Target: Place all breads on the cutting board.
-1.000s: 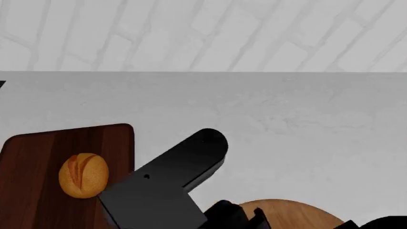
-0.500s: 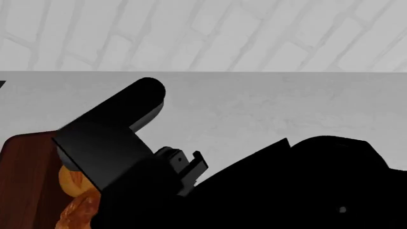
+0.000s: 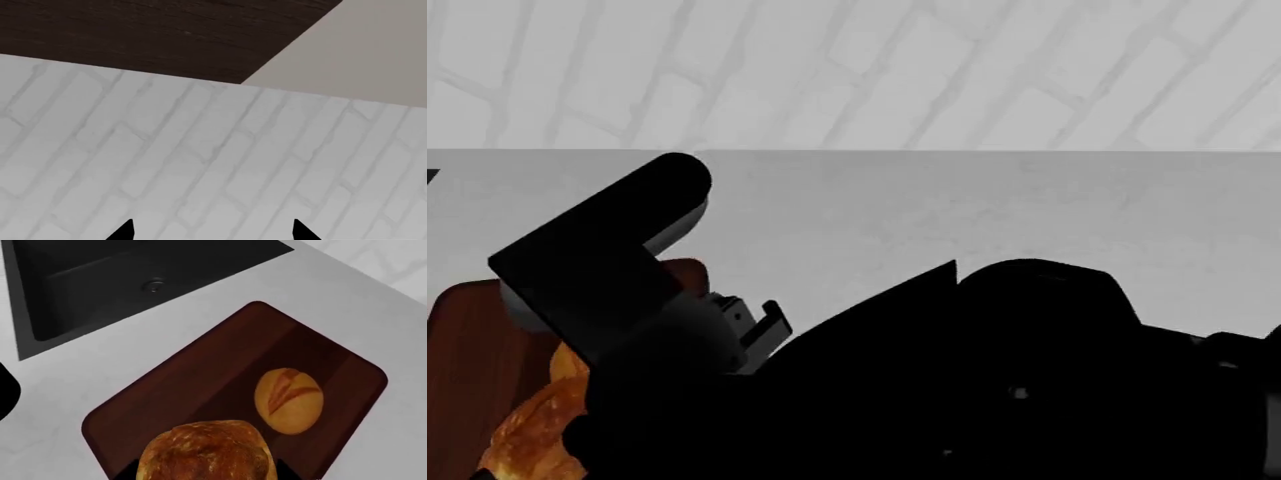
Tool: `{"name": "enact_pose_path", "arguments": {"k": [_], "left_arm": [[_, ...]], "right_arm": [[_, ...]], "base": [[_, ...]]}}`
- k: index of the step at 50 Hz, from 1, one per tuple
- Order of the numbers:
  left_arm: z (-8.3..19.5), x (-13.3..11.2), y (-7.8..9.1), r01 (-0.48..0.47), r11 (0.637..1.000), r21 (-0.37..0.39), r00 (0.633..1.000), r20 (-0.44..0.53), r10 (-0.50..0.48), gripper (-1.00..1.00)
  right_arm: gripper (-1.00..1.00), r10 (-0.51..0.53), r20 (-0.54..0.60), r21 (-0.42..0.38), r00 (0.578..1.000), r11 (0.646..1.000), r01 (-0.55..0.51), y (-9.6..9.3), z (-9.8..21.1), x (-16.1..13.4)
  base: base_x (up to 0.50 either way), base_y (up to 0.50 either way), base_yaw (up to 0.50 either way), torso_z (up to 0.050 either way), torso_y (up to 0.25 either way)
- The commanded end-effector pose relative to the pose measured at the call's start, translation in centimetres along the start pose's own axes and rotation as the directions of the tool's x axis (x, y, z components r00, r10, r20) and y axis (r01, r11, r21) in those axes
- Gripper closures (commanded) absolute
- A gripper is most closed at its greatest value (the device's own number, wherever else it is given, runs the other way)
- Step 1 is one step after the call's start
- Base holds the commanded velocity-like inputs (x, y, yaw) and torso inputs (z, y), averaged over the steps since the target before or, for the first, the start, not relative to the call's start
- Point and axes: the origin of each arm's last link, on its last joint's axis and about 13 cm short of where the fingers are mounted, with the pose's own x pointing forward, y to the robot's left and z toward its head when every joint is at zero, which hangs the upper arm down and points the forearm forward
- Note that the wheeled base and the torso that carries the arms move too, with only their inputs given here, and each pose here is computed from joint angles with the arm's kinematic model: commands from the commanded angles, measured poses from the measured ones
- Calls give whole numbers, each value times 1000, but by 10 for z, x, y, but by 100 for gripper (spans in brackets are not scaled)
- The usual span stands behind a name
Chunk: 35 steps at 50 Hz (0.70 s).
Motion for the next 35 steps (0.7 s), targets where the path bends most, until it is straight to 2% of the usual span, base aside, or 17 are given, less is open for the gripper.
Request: {"name": "enact_pose_path", "arguments": {"k": [1, 21, 35], "left_arm": [[0, 0, 0, -4, 1000, 1, 1000, 0, 4, -100], [0, 0, 0, -6, 1000, 1, 1000, -1, 6, -100], [0, 0, 0, -8, 1000, 2, 1000, -6, 8, -100]], "right_arm": [[100, 48, 5, -19, 999, 999, -48, -1, 1, 11], [100, 78, -5, -14, 997, 997, -78, -8, 1, 27], [100, 56, -20, 9, 998, 998, -56, -16, -6, 31]], "base": [[0, 0, 0, 0, 0], [0, 0, 0, 0, 0], [0, 0, 0, 0, 0]]}}
